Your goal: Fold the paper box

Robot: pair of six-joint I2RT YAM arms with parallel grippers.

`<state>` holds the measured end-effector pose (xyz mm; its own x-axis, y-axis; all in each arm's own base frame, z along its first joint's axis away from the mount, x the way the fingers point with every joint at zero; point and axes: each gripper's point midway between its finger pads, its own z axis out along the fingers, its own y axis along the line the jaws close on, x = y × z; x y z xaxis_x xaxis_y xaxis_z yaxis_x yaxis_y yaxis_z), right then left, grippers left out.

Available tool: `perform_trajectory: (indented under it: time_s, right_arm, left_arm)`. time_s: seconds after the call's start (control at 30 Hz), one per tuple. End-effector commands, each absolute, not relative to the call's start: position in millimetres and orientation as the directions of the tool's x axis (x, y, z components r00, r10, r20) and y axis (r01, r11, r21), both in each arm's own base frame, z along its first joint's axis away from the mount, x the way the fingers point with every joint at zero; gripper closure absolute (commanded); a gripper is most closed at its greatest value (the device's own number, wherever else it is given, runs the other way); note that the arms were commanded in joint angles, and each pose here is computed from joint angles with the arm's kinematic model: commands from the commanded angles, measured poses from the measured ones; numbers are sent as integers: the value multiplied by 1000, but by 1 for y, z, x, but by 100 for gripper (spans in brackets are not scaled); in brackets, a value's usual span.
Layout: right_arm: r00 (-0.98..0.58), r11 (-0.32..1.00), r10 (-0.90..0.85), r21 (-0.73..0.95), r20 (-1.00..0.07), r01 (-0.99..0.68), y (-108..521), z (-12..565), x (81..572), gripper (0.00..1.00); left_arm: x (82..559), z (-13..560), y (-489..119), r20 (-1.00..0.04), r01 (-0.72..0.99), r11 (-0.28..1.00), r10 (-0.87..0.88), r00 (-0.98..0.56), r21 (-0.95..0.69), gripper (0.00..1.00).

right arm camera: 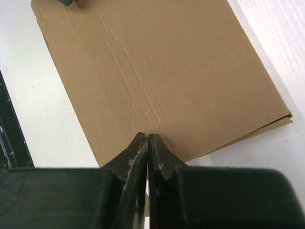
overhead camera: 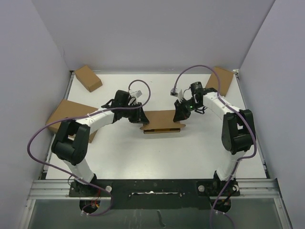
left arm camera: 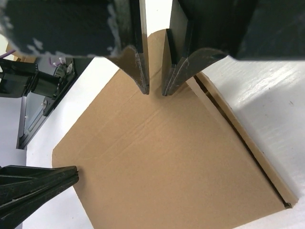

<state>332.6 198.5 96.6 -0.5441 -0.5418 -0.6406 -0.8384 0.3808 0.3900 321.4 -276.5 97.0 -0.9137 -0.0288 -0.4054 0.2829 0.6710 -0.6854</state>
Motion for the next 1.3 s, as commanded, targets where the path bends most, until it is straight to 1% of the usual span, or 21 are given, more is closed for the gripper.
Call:
perform_trajectory:
  time_s: [0.0,0.3,0.53,0.57,0.63,0.7,0.83,0.93,1.0,1.07,1.2,1.27]
  right_arm:
    - [-532,371,-561,383,-634,-846,200,83,331,100]
    - [-571,398,-615,411,-543,-820,197,45,325,100]
    - [-585,423,-630,406,-511,-810,192,33,326,99]
    - [-586,423,-629,407,-511,-809,192,33,326,99]
    - [-583,415,-622,411,-522,-812,193,37,327,93]
    - [-572,394,-605,417,-554,-819,196,46,327,90]
    - [-544,345,-535,421,-646,-839,201,78,328,80]
    - [-541,319,-449,437,-712,-841,199,103,328,74]
    - [-548,318,-400,450,-734,-835,196,113,327,71]
    - [-561,323,-360,464,-746,-825,191,119,329,68]
    - [-603,367,-292,495,-743,-788,181,119,338,55]
    - [-635,394,-269,519,-724,-758,175,112,343,52]
  left_arm:
    - [321,87,-282,-409,298,663,-14,-912,-687,84]
    - [310,56,-284,-354,262,681,5,-935,-684,84]
    - [307,38,-281,-323,234,705,7,-946,-670,84]
    - [308,39,-281,-325,235,706,7,-946,-668,84]
    - [308,40,-281,-327,237,708,9,-945,-665,84]
    - [310,46,-282,-338,246,704,9,-941,-666,83]
    - [315,75,-286,-401,292,681,-3,-916,-672,79]
    - [316,108,-291,-497,367,661,-12,-867,-655,76]
    - [317,127,-290,-558,407,652,-31,-829,-640,74]
    - [314,141,-286,-610,439,643,-56,-790,-627,72]
    - [304,155,-272,-695,484,644,-104,-712,-592,68]
    - [299,149,-261,-716,475,659,-139,-684,-582,61]
